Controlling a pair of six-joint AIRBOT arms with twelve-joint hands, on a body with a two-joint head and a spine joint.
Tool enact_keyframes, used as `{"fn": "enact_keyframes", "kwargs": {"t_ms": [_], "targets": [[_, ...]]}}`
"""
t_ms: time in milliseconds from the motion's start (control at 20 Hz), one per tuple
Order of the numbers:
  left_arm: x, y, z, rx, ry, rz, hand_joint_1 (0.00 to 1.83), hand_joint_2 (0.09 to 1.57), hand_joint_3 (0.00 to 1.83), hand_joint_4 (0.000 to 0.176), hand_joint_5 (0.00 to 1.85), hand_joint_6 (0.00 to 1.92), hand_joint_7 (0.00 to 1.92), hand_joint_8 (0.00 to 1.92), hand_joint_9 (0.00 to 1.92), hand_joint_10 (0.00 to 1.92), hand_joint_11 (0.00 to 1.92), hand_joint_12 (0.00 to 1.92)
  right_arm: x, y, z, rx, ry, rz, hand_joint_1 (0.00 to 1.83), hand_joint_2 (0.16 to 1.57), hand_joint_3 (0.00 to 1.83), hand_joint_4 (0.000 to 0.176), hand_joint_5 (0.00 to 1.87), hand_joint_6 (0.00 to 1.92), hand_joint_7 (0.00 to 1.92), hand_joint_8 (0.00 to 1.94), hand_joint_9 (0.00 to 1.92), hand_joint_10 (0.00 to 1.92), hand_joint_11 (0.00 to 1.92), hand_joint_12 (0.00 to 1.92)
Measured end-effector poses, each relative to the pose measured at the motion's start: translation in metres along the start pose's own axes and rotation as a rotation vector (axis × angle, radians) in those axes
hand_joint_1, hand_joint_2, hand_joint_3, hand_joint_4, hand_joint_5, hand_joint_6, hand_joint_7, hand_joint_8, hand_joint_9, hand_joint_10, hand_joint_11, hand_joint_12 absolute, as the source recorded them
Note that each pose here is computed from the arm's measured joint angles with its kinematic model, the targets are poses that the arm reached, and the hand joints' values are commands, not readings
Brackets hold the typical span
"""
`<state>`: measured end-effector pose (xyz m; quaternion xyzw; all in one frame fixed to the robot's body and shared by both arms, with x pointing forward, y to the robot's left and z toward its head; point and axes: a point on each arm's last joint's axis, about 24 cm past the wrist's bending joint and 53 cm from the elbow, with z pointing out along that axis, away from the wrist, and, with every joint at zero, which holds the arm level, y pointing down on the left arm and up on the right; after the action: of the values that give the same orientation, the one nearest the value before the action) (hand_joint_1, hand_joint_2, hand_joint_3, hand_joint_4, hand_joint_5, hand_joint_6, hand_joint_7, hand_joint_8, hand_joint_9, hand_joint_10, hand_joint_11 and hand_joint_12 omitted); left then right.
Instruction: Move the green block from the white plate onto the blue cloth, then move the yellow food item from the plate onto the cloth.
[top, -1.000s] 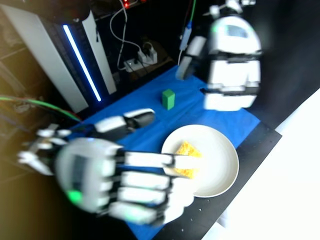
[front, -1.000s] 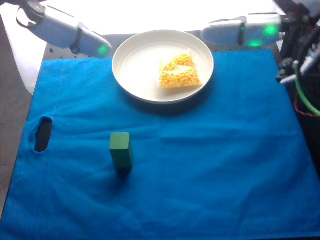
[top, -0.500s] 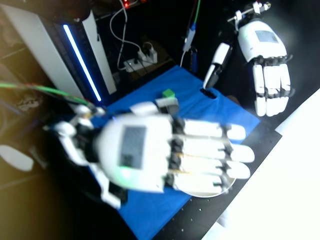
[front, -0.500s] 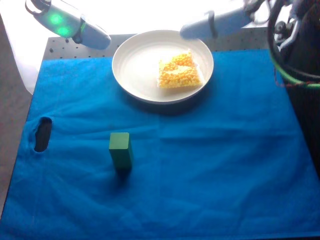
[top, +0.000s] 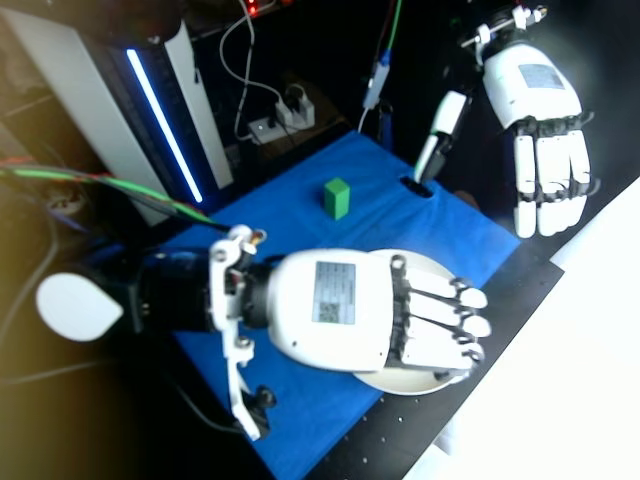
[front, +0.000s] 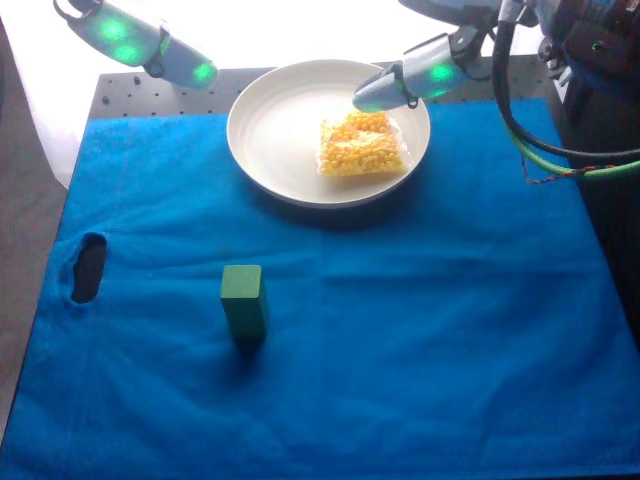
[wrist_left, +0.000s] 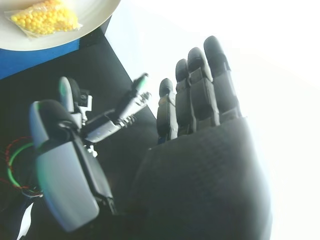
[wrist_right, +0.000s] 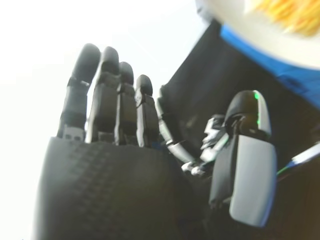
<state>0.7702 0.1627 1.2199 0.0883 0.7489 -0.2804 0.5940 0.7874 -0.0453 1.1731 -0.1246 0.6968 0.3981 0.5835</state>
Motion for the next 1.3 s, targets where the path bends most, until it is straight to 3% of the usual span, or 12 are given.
{"fn": "enact_keyframes", "kwargs": {"t_ms": [300, 350, 400, 550, 600, 650, 700, 750, 900, 950, 1050, 1300], "targets": [[-0.004, 0.003, 0.000, -0.012, -0.006, 0.009, 0.62, 0.86, 0.00, 0.111, 0.16, 0.00, 0.27, 0.01, 0.30, 0.00, 0.20, 0.40, 0.000, 0.011, 0.008, -0.051, 0.066, -0.251, 0.48, 0.88, 0.00, 0.025, 0.25, 0.01, 0.49, 0.00, 0.44, 0.00, 0.02, 1.13], [-0.004, 0.003, 0.000, -0.012, -0.006, 0.010, 0.62, 0.85, 0.00, 0.098, 0.17, 0.00, 0.31, 0.01, 0.32, 0.00, 0.22, 0.38, -0.003, 0.014, 0.009, -0.062, 0.068, -0.276, 0.49, 0.88, 0.00, 0.001, 0.27, 0.01, 0.49, 0.00, 0.43, 0.00, 0.03, 1.14], [-0.004, 0.004, 0.000, -0.014, -0.005, 0.010, 0.61, 0.85, 0.00, 0.091, 0.17, 0.00, 0.29, 0.00, 0.32, 0.00, 0.23, 0.38, -0.003, 0.018, 0.010, -0.076, 0.085, -0.338, 0.52, 0.88, 0.00, 0.000, 0.27, 0.01, 0.48, 0.00, 0.41, 0.00, 0.01, 1.12], [-0.003, 0.004, 0.000, -0.015, -0.004, 0.016, 0.59, 0.85, 0.00, 0.103, 0.18, 0.00, 0.30, 0.01, 0.40, 0.00, 0.19, 0.57, 0.007, 0.023, 0.010, -0.107, 0.141, -0.479, 0.62, 1.07, 0.01, 0.012, 0.39, 0.02, 0.18, 0.00, 0.11, 0.01, 0.00, 0.43], [-0.003, 0.004, 0.000, -0.016, -0.004, 0.017, 0.60, 0.85, 0.00, 0.109, 0.20, 0.00, 0.31, 0.00, 0.42, 0.00, 0.12, 0.72, 0.010, 0.024, 0.010, -0.111, 0.150, -0.495, 0.55, 1.15, 0.00, 0.029, 0.30, 0.00, 0.17, 0.00, 0.14, 0.01, 0.00, 0.55], [-0.003, 0.004, 0.000, -0.017, -0.003, 0.017, 0.59, 0.85, 0.00, 0.111, 0.21, 0.00, 0.33, 0.00, 0.43, 0.00, 0.07, 0.82, 0.012, 0.024, 0.010, -0.114, 0.157, -0.509, 0.56, 1.06, 0.00, 0.003, 0.30, 0.00, 0.19, 0.00, 0.18, 0.01, 0.00, 0.74], [-0.003, 0.004, 0.000, -0.016, -0.002, 0.022, 0.59, 0.85, 0.00, 0.111, 0.21, 0.00, 0.33, 0.00, 0.43, 0.00, 0.07, 0.82, 0.014, 0.025, 0.010, -0.118, 0.161, -0.516, 0.56, 1.06, 0.00, 0.003, 0.30, 0.00, 0.19, 0.00, 0.18, 0.01, 0.00, 0.74], [-0.003, 0.004, 0.000, -0.015, -0.002, 0.023, 0.59, 0.88, 0.01, 0.104, 0.21, 0.00, 0.31, 0.00, 0.44, 0.00, 0.04, 0.94, 0.015, 0.027, 0.011, -0.123, 0.162, -0.513, 0.48, 0.92, 0.00, 0.000, 0.34, 0.00, 0.34, 0.01, 0.34, 0.02, 0.00, 1.06], [-0.002, 0.002, 0.000, -0.015, 0.001, 0.023, 0.61, 0.89, 0.01, 0.103, 0.22, 0.00, 0.32, 0.00, 0.44, 0.00, 0.04, 0.95, 0.017, 0.032, 0.012, -0.135, 0.162, -0.509, 0.42, 0.83, 0.00, 0.023, 0.32, 0.01, 0.41, 0.01, 0.39, 0.02, 0.00, 1.11], [-0.001, 0.002, 0.000, -0.014, 0.001, 0.023, 0.59, 0.90, 0.00, 0.094, 0.20, 0.00, 0.32, 0.00, 0.43, 0.00, 0.07, 0.83, 0.016, 0.033, 0.012, -0.134, 0.158, -0.501, 0.34, 0.80, 0.00, 0.000, 0.36, 0.01, 0.38, 0.00, 0.37, 0.01, 0.00, 1.07], [-0.001, 0.002, 0.000, -0.015, 0.002, 0.023, 0.58, 0.90, 0.00, 0.089, 0.18, 0.00, 0.30, 0.00, 0.41, 0.00, 0.06, 0.80, 0.013, 0.034, 0.013, -0.132, 0.144, -0.473, 0.32, 0.86, 0.02, 0.026, 0.26, 0.00, 0.37, 0.00, 0.32, 0.00, 0.00, 1.05], [-0.001, 0.002, 0.000, -0.017, 0.002, 0.023, 0.55, 0.89, 0.00, 0.065, 0.17, 0.00, 0.29, 0.00, 0.34, 0.00, 0.20, 0.44, 0.010, 0.038, 0.014, -0.134, 0.129, -0.439, 0.31, 0.92, 0.00, 0.000, 0.28, 0.00, 0.32, 0.00, 0.34, 0.00, 0.00, 1.12]]}}
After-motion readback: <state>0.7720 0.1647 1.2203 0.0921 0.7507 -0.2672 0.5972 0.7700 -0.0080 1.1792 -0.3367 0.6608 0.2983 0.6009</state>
